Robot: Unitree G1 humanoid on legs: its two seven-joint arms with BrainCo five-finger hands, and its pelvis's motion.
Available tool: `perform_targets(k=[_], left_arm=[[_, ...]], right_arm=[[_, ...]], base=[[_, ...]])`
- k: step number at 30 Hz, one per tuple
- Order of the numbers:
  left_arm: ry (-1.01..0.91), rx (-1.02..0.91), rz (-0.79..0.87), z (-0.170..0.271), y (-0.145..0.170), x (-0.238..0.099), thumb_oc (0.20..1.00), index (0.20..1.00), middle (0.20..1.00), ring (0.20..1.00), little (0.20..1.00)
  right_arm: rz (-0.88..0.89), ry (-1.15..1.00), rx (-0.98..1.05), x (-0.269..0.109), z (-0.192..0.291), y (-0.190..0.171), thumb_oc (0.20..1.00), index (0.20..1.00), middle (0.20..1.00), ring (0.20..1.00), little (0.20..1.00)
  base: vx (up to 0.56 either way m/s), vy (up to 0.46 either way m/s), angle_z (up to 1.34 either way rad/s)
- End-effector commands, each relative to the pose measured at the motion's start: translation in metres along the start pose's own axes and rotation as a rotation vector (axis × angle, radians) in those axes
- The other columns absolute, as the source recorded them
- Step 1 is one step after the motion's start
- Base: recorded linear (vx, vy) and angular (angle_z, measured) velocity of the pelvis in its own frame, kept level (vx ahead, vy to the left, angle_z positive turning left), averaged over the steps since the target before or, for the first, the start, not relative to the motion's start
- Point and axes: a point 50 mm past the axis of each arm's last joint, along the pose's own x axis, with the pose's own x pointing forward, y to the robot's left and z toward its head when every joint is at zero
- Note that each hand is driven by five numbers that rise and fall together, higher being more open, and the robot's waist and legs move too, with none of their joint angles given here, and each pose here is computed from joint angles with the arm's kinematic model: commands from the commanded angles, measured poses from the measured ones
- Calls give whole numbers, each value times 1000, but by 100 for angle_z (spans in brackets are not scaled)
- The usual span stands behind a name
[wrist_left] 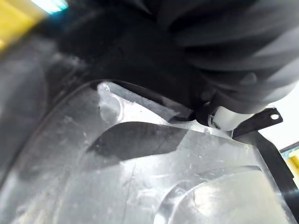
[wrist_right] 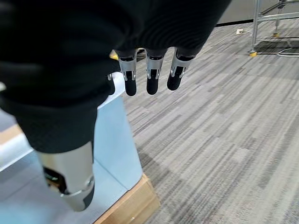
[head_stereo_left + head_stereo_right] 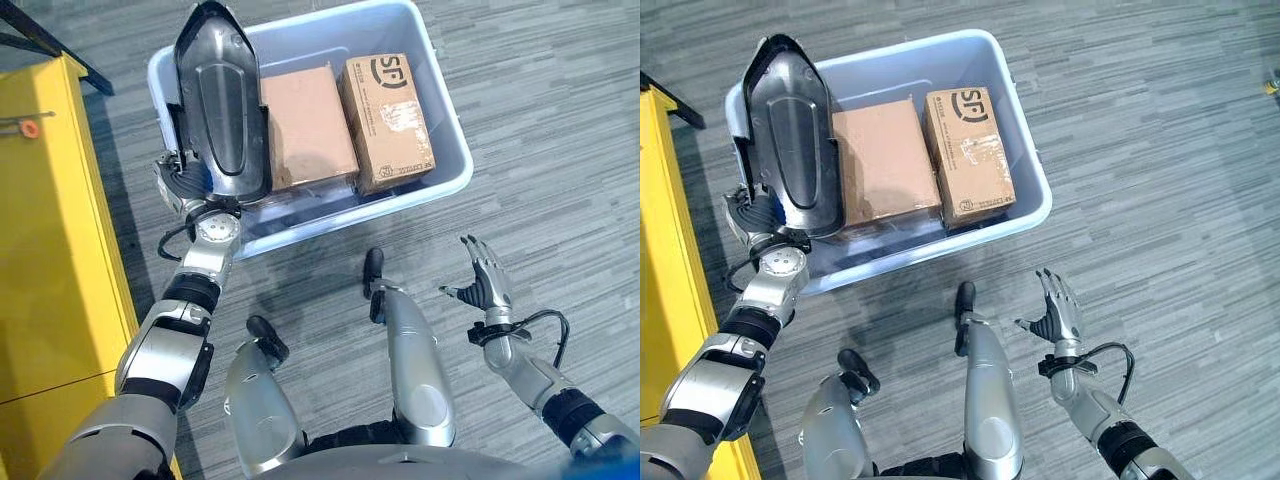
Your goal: Move parts from the plastic box to the shelf.
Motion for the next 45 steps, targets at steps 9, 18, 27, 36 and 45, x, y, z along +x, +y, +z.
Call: perform_targets(k=[9,18,27,36,45], left_arm=[[-89,-131,-70,11,3,-5,200,200,200,200,200],[-50,-98,-346,-31,12,-65,200,200,200,200,200],[-6,-31,-419,-56,56,-78,200,200,200,200,200],[-85,69,-519,-50,65,-78,200,200,200,200,200],[-47,36,-563,-60,84,-97,200,200,200,200,200]], right_arm=[[68,7,-52,-17,-18,-5,1000,1000,1000,1000,1000],[194,-28,66,-24,-5,9,1000,1000,1000,1000,1000],[270,-3,216,-20,12,16,1000,1000,1000,1000,1000],[186,66,268,-17,18,18,1000,1000,1000,1000,1000],[174,135,390,-29,0,15,1000,1000,1000,1000,1000]], base=[[45,40,-5],[-1,138,17],[-71,192,31],[-115,246,38],[-24,24,48]])
